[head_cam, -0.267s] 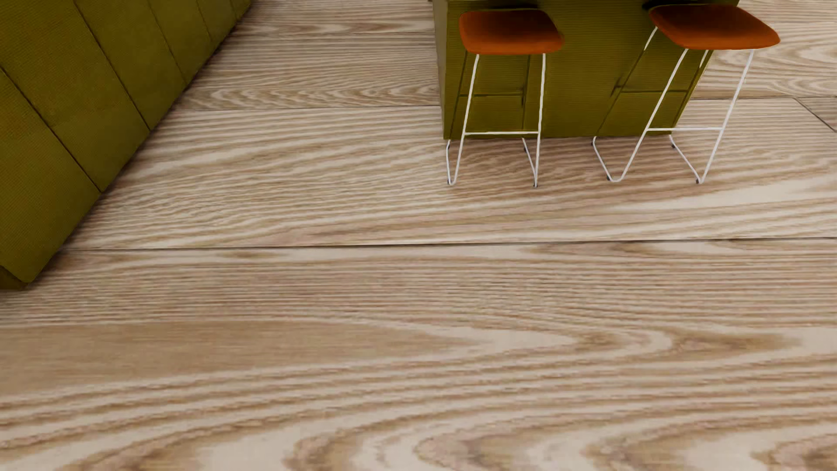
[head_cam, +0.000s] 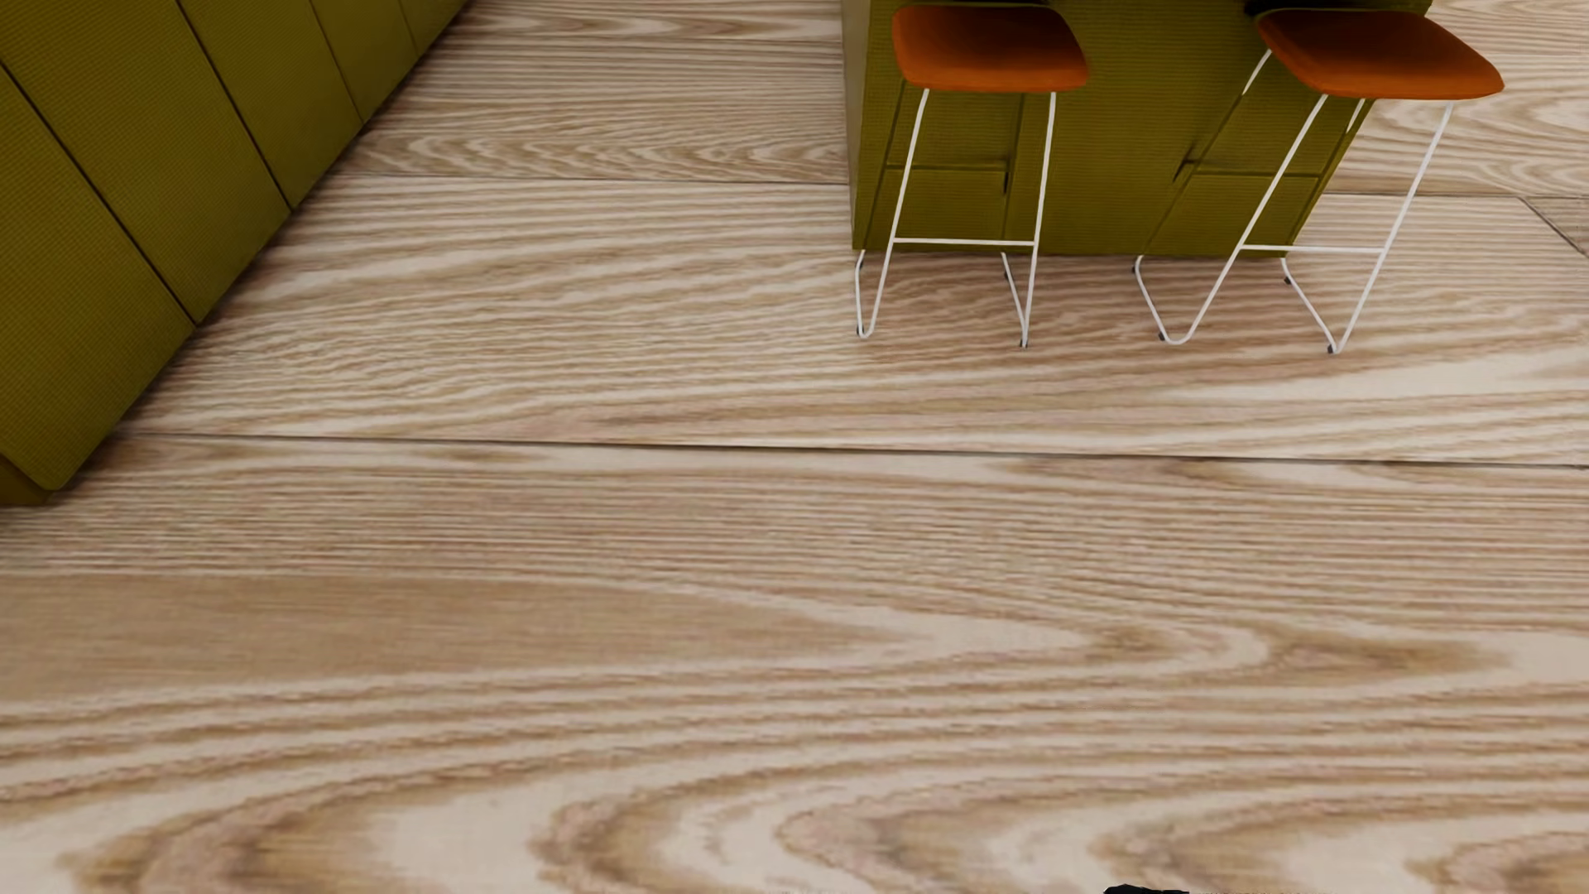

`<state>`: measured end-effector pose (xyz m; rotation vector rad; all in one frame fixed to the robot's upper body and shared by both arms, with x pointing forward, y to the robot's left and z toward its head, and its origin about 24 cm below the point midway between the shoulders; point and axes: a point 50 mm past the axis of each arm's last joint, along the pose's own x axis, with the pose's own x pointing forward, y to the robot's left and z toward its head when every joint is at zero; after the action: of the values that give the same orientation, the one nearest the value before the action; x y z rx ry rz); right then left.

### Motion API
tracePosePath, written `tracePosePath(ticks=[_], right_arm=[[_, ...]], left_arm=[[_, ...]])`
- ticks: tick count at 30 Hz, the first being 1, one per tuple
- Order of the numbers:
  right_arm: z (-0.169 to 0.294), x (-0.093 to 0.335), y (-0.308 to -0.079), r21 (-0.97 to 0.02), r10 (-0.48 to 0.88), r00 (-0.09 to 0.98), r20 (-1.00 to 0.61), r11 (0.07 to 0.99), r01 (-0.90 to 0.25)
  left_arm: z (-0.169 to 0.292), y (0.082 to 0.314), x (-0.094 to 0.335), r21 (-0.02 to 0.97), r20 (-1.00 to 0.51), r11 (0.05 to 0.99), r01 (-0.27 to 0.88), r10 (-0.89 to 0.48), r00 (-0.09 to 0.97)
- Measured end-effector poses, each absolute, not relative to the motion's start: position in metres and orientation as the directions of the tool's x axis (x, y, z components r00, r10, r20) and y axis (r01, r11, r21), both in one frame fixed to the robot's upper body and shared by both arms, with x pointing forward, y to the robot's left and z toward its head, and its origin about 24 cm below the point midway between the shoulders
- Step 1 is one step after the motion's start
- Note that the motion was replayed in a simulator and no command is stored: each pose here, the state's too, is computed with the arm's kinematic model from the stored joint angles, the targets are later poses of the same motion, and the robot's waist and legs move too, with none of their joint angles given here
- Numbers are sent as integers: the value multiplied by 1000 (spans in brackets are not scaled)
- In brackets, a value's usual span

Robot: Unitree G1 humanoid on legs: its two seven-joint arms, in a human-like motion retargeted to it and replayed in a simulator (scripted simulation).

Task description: Stretch out

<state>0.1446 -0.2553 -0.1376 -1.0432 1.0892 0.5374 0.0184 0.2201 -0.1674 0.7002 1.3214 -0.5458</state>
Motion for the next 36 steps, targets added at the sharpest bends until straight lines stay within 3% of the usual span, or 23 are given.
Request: tracePosePath(ticks=[1,4,7,11,15,17,21,36], right_arm=[[-108,198,-272,-545,-170,527,-833,421,-725],[-9,296,-317,-797,-301,743,-598,321,-512],[111,349,-352,-943,-410,857,-313,241,-229],[249,357,-382,-972,-532,846,12,191,134],[331,333,-399,-909,-613,766,193,183,375],[316,326,-411,-923,-650,744,154,173,342],[300,329,-411,-942,-634,763,124,166,290],[299,329,-412,-944,-635,763,122,165,288]], left_arm=[[-167,222,17,142,-986,635,759,27,162],[-163,236,34,192,-978,612,767,57,199],[-157,253,49,246,-967,600,761,93,239],[-150,273,54,286,-958,579,764,145,249],[-145,287,52,300,-954,562,771,180,240],[-144,290,49,300,-954,563,770,189,234],[-144,292,42,293,-956,575,764,195,220],[-143,294,46,306,-952,580,755,199,233]])
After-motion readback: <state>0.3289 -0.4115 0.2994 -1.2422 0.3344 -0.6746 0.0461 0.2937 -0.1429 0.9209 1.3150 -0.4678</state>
